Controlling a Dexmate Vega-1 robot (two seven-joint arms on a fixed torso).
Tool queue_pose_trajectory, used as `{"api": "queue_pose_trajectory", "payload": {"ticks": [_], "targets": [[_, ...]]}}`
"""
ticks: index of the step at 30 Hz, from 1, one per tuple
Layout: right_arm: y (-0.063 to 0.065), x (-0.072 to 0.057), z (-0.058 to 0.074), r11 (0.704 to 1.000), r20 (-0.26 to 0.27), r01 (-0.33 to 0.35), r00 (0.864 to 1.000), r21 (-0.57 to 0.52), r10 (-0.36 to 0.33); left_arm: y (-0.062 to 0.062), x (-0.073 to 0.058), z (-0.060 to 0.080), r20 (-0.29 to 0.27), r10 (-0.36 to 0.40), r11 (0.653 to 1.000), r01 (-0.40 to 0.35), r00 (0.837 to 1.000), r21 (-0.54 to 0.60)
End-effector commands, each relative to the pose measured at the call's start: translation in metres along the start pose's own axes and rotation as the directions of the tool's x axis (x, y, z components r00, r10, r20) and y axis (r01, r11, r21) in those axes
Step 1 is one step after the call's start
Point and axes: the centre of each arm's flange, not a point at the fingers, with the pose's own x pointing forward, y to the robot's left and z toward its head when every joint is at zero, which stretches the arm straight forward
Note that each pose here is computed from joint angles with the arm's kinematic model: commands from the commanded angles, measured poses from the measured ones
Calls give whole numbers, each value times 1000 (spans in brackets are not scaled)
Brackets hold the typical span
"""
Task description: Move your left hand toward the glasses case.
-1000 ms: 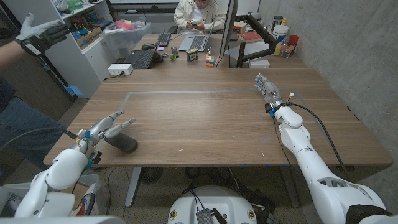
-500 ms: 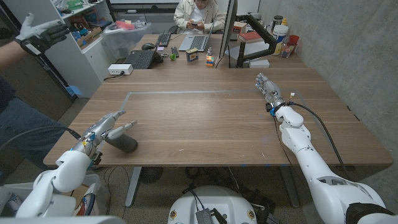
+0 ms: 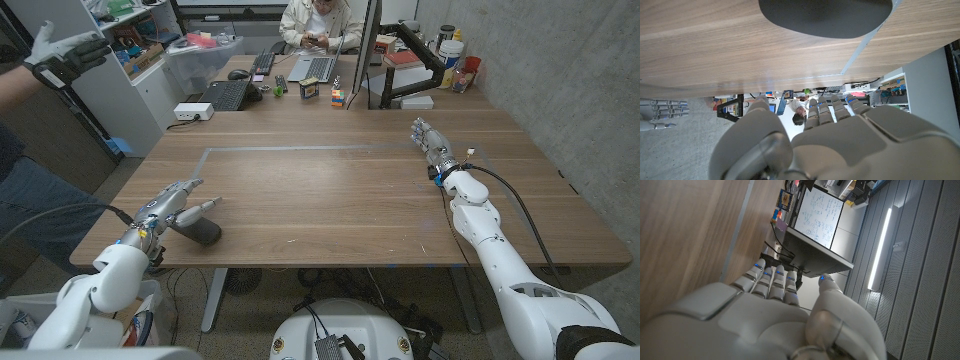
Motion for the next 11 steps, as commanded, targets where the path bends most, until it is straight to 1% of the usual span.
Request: {"api": "queue_pose_trajectory", "payload": {"ticks": [1, 6, 11], "targets": [[2, -1, 1, 1000, -3, -6, 1000, -5, 6, -7, -2, -2, -2, -4, 1000, 4, 1000, 15], [4, 1, 1, 1000, -2, -10, 1000, -5, 10, -9, -3, -2, 0, -8, 1000, 9, 1000, 14], [7, 2, 3, 1000, 2, -13, 1000, -7, 13, -8, -3, -4, 1, -7, 1000, 7, 1000, 17]]}}
